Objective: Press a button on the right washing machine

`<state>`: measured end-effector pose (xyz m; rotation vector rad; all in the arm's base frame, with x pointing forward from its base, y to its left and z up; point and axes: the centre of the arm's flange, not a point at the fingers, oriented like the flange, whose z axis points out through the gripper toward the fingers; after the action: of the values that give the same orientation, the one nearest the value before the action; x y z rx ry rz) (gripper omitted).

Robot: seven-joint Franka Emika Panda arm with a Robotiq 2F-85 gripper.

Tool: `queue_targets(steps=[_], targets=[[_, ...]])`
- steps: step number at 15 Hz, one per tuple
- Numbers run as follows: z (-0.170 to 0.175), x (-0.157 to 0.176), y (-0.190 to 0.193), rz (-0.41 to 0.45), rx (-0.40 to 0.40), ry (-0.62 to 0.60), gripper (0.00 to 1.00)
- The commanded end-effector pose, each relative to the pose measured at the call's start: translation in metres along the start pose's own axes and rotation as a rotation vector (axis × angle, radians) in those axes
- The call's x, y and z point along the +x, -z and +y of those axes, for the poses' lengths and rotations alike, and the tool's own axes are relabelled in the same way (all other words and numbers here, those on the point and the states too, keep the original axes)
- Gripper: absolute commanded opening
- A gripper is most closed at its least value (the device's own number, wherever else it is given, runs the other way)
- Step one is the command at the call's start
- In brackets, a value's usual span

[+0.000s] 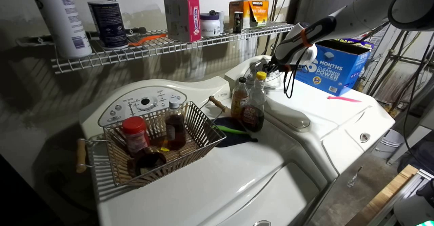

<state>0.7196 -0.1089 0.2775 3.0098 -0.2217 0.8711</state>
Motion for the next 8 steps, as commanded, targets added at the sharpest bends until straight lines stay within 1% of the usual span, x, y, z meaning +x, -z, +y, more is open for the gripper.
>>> queue_targets(steps=[1,8], targets=[[-0.0066,0.0076,0.0082,-0.005,-0.004,0.017,0.00],[-0.0032,0.0042,0.0066,-0.041,-0.029,0.023,0.00]])
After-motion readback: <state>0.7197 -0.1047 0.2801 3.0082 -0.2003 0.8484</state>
